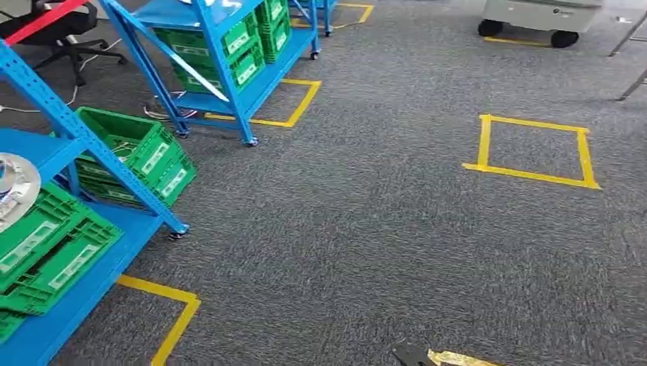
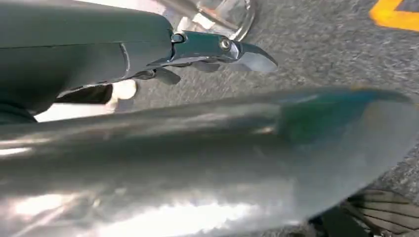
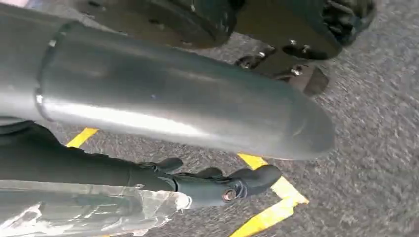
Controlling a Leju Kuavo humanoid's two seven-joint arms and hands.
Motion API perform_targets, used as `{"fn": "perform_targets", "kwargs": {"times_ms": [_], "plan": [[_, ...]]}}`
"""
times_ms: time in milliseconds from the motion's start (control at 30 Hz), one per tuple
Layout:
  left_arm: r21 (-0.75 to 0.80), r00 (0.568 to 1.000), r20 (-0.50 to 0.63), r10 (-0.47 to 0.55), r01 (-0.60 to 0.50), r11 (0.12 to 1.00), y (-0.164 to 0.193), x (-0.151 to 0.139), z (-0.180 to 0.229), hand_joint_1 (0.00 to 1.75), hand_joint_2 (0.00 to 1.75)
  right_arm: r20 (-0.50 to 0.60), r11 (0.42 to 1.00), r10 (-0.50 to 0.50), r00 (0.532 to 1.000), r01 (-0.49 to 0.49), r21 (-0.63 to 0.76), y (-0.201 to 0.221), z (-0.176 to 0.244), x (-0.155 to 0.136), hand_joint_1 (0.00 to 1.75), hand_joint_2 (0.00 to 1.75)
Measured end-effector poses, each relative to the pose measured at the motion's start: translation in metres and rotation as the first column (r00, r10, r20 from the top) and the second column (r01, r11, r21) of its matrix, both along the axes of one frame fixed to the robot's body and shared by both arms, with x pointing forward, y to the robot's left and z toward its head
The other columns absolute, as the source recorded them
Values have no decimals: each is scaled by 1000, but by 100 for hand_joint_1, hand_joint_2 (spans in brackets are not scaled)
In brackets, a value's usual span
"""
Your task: Take the parts from the cabinet and place them on the table.
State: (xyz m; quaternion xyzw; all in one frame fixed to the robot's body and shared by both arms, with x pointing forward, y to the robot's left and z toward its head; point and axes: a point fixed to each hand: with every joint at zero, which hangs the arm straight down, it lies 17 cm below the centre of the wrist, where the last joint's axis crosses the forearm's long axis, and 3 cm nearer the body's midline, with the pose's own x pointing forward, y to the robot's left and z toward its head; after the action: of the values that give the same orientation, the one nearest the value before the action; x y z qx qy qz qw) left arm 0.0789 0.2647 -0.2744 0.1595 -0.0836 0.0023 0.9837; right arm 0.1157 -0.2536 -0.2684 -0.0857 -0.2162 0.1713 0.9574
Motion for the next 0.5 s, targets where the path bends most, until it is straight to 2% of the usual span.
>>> {"fn": "perform_targets", "kwargs": {"times_ms": [500], "plan": [[-9,1000,-11,14,-14,1000,-1,-4,-1,0,0,15,999,32,999,-32,18,14,2,3,0,0]]}}
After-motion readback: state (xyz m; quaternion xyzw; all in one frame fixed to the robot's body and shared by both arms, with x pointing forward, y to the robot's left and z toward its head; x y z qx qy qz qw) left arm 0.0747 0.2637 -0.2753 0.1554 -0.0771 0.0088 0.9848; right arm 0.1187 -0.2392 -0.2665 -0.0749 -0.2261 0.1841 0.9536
